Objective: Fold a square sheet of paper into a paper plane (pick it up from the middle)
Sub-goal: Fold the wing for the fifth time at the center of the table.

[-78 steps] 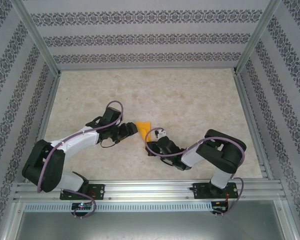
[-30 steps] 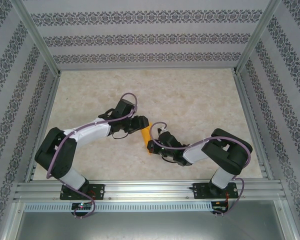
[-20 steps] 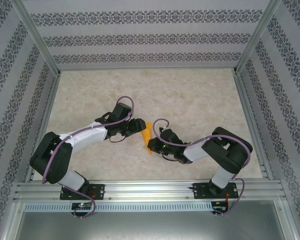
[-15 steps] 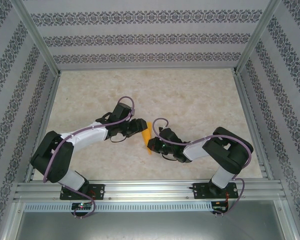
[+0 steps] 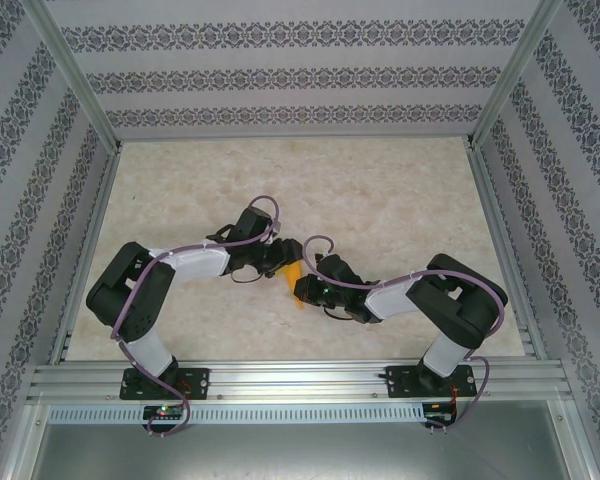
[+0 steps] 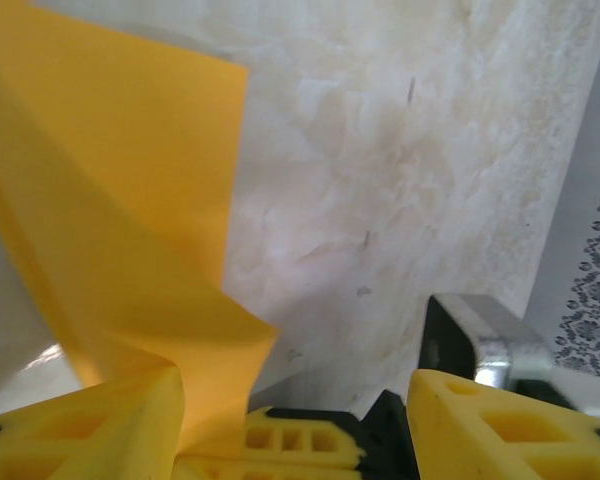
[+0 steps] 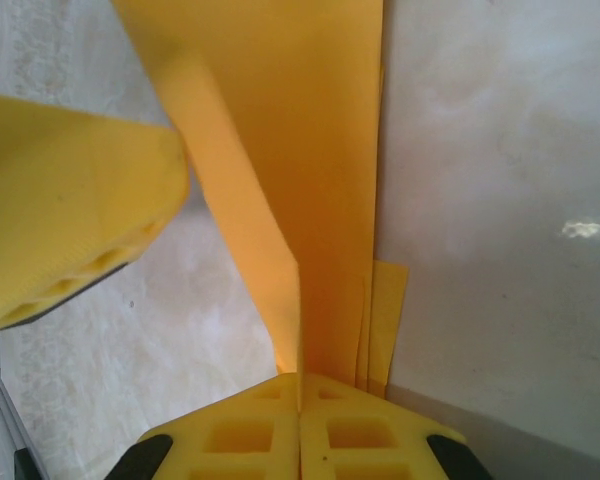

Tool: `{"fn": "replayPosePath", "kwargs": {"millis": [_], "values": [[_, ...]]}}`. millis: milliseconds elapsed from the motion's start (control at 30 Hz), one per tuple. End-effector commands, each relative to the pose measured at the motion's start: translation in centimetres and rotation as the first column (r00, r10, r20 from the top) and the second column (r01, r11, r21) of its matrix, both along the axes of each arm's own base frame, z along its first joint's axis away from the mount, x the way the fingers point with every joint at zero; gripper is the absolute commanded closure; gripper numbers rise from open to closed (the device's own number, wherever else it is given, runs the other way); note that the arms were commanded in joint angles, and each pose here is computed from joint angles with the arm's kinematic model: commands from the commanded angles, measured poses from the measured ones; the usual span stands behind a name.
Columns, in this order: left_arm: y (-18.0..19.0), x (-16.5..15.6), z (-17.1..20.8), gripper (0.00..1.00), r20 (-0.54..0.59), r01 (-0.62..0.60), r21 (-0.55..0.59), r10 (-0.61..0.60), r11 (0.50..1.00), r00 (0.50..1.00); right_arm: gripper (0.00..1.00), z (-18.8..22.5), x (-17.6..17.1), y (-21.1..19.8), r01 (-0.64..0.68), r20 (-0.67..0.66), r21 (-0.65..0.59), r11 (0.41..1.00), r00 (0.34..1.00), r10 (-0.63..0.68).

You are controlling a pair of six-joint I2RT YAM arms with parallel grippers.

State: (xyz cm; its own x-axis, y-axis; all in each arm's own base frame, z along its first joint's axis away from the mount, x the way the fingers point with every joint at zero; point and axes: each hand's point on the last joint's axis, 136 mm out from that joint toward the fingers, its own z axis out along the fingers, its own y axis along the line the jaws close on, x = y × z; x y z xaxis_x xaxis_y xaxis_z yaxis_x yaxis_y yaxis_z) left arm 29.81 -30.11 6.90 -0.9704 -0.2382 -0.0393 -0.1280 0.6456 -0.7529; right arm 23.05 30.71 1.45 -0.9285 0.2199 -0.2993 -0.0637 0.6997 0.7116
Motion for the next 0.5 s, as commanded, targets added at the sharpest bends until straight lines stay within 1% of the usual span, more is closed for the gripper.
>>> {"fn": "replayPosePath", "kwargs": {"millis": [0, 167, 233, 467], "values": [[-1.8, 1.4, 2.4, 0.38, 0.051, 0.016, -0.094, -0.011, 0.995, 0.999, 0.92, -4.6, -2.3, -2.6, -0.023, -0.115, -0.167, 0.986, 0.993, 0.004], [-1.9, 1.4, 2.4, 0.38, 0.052, 0.010, -0.108, -0.005, 0.994, 0.999, 0.92, -4.7, -2.2, -2.6, -0.021, -0.117, -0.169, 0.985, 0.993, 0.001], [-1.8, 1.5, 2.2, 0.37, 0.055, 0.011, -0.096, -0.005, 0.995, 0.998, 0.92, -4.7, -2.2, -2.6, -0.021, -0.117, -0.166, 0.986, 0.993, 0.002], [-1.9, 1.6, 0.2, 0.37, 0.032, 0.013, -0.080, -0.011, 0.997, 0.999, 0.91, -4.6, -2.1, -2.5, -0.013, -0.123, -0.163, 0.987, 0.992, -0.007]]}}
